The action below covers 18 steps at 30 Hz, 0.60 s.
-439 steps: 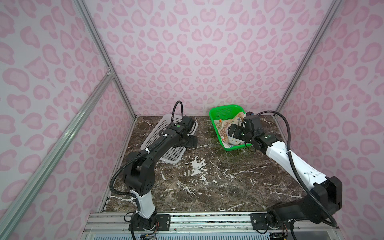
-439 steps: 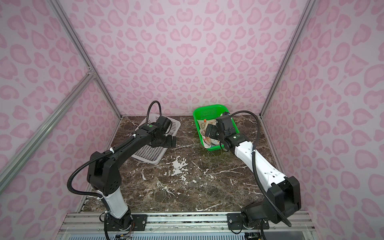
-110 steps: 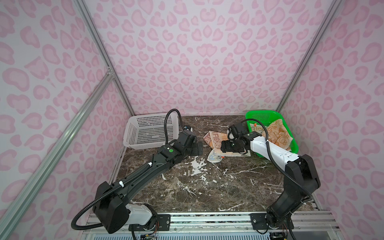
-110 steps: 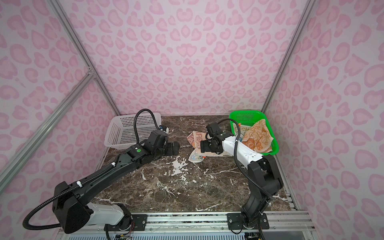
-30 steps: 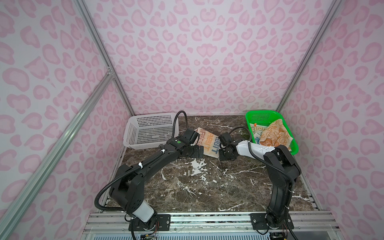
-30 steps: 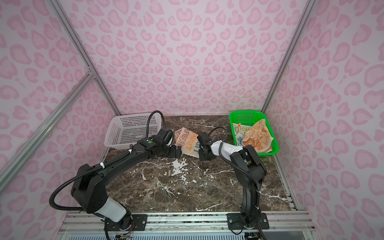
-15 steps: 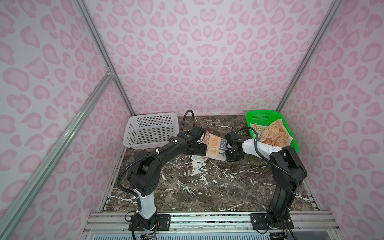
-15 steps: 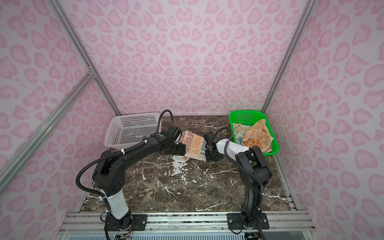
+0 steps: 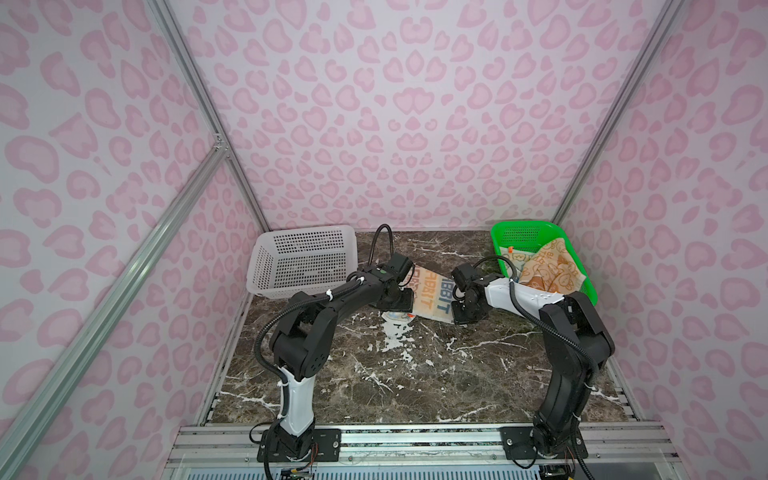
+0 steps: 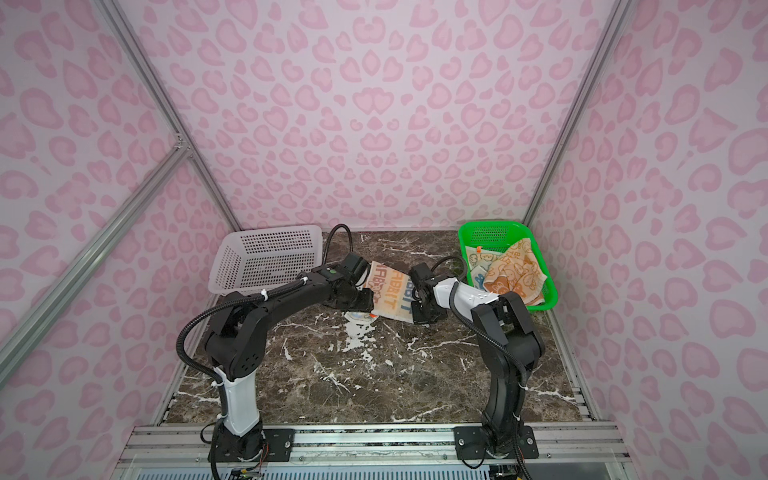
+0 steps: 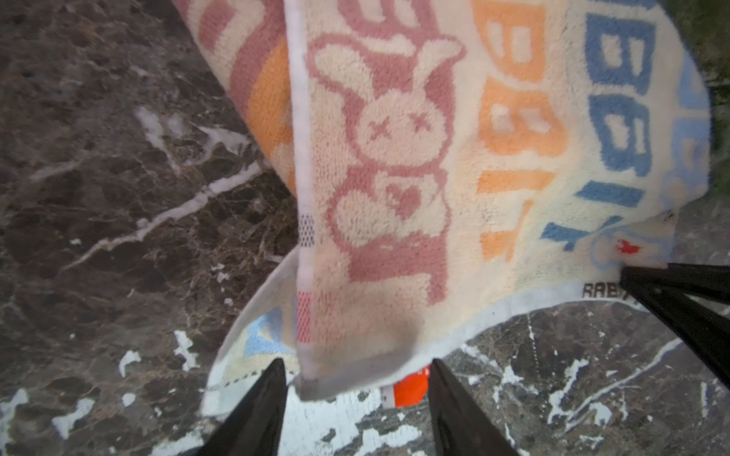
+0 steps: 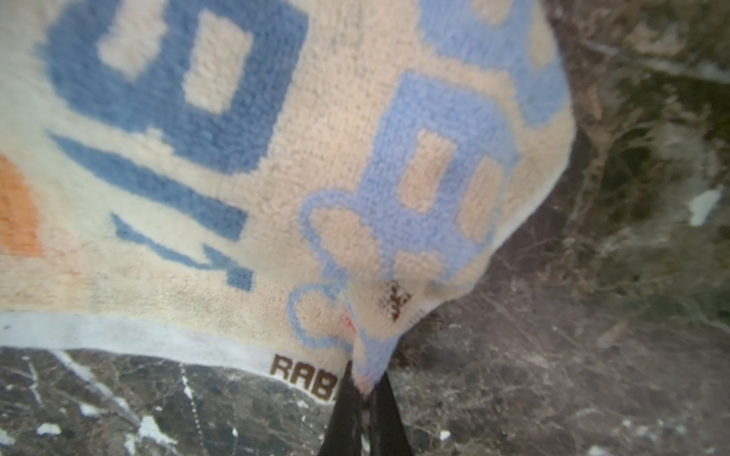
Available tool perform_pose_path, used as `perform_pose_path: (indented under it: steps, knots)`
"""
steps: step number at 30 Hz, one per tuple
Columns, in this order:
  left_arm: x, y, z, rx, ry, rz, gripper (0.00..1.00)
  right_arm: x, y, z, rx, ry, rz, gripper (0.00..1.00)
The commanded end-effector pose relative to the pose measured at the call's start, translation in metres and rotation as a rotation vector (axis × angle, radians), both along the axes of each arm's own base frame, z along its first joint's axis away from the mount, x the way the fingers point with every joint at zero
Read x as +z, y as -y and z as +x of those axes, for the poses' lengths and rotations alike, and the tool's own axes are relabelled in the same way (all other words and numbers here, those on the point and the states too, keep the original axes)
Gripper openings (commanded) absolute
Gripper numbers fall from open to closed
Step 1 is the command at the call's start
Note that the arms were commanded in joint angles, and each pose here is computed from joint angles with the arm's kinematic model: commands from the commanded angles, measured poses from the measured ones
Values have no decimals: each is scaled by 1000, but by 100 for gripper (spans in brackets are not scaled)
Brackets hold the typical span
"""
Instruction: Fold and stack the towels
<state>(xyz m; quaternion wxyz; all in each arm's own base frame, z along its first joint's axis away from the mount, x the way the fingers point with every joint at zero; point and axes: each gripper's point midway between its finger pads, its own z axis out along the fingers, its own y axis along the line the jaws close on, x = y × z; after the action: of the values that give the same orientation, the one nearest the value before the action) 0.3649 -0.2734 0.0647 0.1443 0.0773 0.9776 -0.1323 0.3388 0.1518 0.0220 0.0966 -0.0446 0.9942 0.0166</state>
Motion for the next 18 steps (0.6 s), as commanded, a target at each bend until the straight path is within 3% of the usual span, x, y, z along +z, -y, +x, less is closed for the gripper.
perform_pose_path:
  steps: [1, 18]
  knots:
    - [9, 9, 10, 7, 30, -41, 56, -4, 3, -2, 2, -11, -10, 0]
    - [2, 7, 4, 1, 6, -38, 18, -2, 1, 3, -5, -6, 10, 0]
